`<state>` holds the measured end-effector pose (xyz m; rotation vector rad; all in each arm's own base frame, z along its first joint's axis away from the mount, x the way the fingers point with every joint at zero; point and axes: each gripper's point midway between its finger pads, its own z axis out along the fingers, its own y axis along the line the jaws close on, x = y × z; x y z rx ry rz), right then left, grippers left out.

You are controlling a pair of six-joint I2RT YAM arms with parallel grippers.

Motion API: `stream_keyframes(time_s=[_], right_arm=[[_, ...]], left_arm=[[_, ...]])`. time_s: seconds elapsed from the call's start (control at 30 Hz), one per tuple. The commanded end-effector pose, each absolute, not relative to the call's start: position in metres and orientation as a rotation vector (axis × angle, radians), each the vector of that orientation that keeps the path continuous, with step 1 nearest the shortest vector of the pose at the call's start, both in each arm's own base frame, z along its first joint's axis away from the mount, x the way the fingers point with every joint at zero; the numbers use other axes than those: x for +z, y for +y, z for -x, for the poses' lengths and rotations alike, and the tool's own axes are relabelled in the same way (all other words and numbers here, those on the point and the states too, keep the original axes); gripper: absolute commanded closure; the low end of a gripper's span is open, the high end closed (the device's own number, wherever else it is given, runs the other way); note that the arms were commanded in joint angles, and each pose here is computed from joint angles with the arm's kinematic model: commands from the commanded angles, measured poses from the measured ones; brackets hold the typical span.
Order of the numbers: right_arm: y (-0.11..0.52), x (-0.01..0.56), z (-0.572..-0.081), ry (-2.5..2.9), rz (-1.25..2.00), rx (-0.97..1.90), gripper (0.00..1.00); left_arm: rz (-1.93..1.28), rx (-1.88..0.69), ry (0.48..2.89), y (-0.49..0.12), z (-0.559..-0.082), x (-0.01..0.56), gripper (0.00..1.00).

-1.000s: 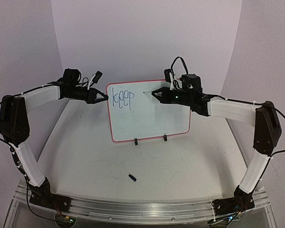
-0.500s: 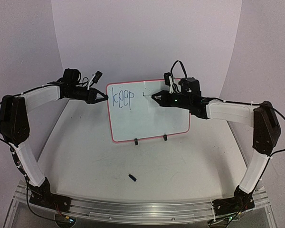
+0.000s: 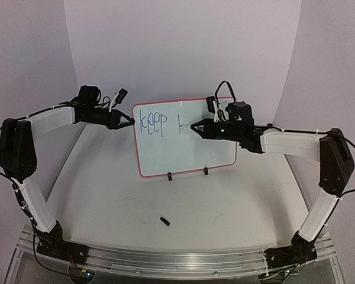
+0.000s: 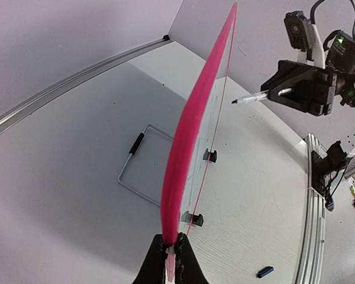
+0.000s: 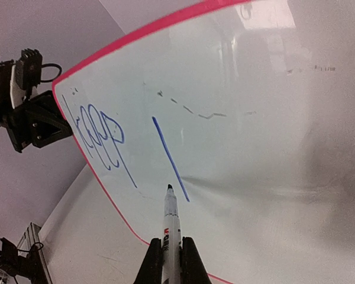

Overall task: Write a sentence on the whiteboard
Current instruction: Write a sentence on the whiteboard stand.

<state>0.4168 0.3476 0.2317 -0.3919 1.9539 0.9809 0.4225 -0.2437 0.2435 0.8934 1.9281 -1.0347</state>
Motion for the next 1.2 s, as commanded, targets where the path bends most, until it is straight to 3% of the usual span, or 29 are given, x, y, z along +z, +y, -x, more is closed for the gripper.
stream_keyframes(time_s=[0.0, 0.63, 1.17], right_arm=[[0.344, 0.306, -0.412, 1.748, 0.382, 1.025, 1.0], [0.363, 0.299, -0.443, 1.757, 0.366, 1.019, 1.0], [0.34, 0.287, -0.448, 1.794, 0.247, 0.916, 1.0]], left_arm=[[-0.919, -1.038, 1.955, -0.248, -0.411, 0.246, 1.0], [-0.921, -1.041, 1.954, -0.248, -0.411, 0.246, 1.0], [-0.921, -1.043, 1.953, -0.249, -0.41, 0.247, 1.0]])
